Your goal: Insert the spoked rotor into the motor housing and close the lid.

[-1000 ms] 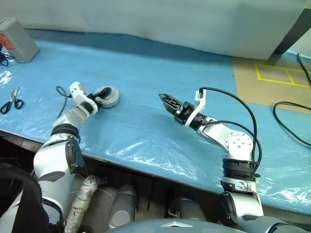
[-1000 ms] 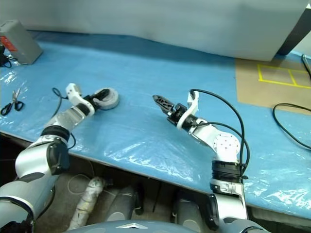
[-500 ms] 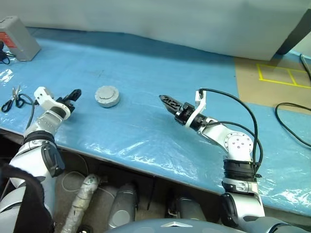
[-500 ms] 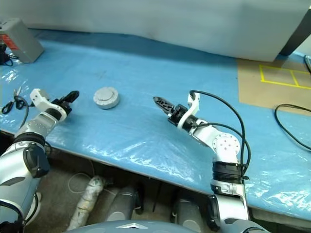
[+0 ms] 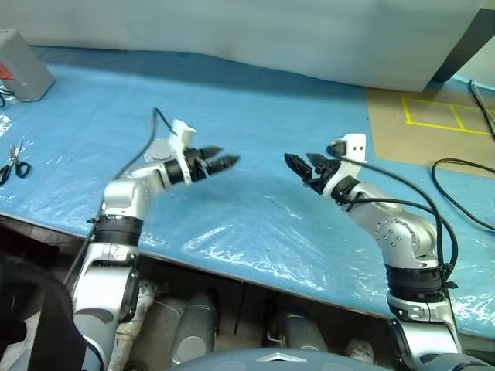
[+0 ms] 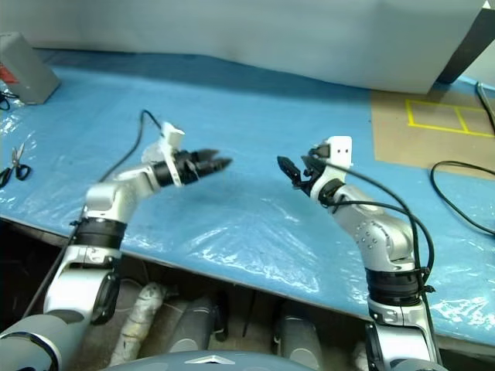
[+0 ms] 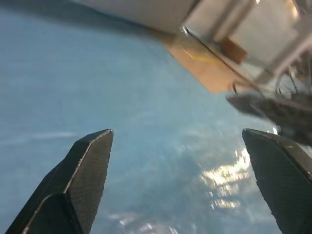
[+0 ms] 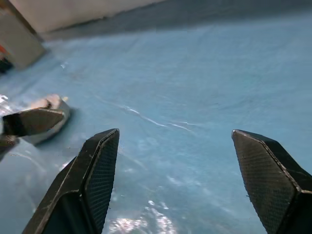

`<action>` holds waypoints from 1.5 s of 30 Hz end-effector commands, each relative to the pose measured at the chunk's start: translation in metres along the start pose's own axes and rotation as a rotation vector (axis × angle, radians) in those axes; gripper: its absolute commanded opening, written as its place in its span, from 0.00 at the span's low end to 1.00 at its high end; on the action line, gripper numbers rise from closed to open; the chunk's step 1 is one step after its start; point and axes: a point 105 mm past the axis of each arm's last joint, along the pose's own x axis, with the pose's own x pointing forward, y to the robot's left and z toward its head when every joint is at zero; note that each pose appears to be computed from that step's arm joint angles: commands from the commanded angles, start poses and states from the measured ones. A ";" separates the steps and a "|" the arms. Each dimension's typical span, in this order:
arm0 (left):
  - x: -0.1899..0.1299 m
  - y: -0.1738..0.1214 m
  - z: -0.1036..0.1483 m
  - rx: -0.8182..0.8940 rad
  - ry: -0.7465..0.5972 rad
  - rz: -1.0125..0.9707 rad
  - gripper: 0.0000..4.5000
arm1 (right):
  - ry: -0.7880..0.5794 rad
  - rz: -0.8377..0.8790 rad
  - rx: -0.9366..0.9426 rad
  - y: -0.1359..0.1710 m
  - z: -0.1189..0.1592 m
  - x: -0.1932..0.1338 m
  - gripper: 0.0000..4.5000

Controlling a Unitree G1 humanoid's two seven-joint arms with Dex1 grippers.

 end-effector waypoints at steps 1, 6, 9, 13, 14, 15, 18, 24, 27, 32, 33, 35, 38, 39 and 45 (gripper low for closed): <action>0.001 -0.011 -0.002 0.255 0.057 -0.029 0.99 | -0.067 -0.069 -0.137 -0.002 0.011 -0.006 0.86; 0.011 -0.027 -0.004 0.353 0.038 -0.084 0.99 | -0.074 -0.083 -0.200 0.000 0.006 -0.003 0.86; 0.014 -0.028 0.004 0.340 -0.004 -0.070 0.99 | -0.087 -0.085 -0.238 0.004 0.007 0.002 0.86; 0.013 -0.025 0.020 0.329 -0.077 -0.023 0.99 | -0.098 -0.070 -0.260 0.010 0.009 0.007 0.86; 0.013 -0.025 0.022 0.330 -0.085 -0.021 0.99 | -0.099 -0.068 -0.278 0.012 0.009 0.008 0.86; 0.011 -0.026 0.022 0.343 -0.079 -0.025 0.99 | -0.095 -0.071 -0.299 0.012 0.007 0.008 0.86; 0.009 -0.029 0.020 0.374 -0.082 -0.030 0.99 | -0.081 -0.072 -0.324 0.014 0.002 0.011 0.86; 0.006 -0.020 0.034 0.349 -0.162 0.039 0.99 | -0.075 -0.088 -0.365 0.015 -0.002 0.021 0.86; 0.005 -0.019 0.031 0.359 -0.144 0.043 0.99 | -0.077 -0.073 -0.373 0.019 -0.002 0.026 0.86; 0.003 -0.020 0.029 0.358 -0.138 0.038 0.99 | -0.089 -0.063 -0.371 0.022 0.001 0.032 0.86; 0.003 -0.018 0.030 0.362 -0.138 0.049 0.99 | -0.092 -0.062 -0.371 0.022 0.001 0.033 0.86; 0.002 -0.017 0.033 0.366 -0.134 0.048 0.99 | -0.097 -0.059 -0.365 0.023 0.002 0.035 0.86; 0.003 -0.018 0.034 0.365 -0.129 0.039 0.99 | -0.106 -0.059 -0.354 0.024 0.003 0.036 0.86; 0.004 -0.018 0.035 0.365 -0.127 0.038 0.99 | -0.108 -0.060 -0.350 0.023 0.003 0.036 0.86; 0.010 -0.024 0.036 0.373 -0.129 0.012 0.99 | -0.113 -0.067 -0.361 0.021 0.006 0.037 0.86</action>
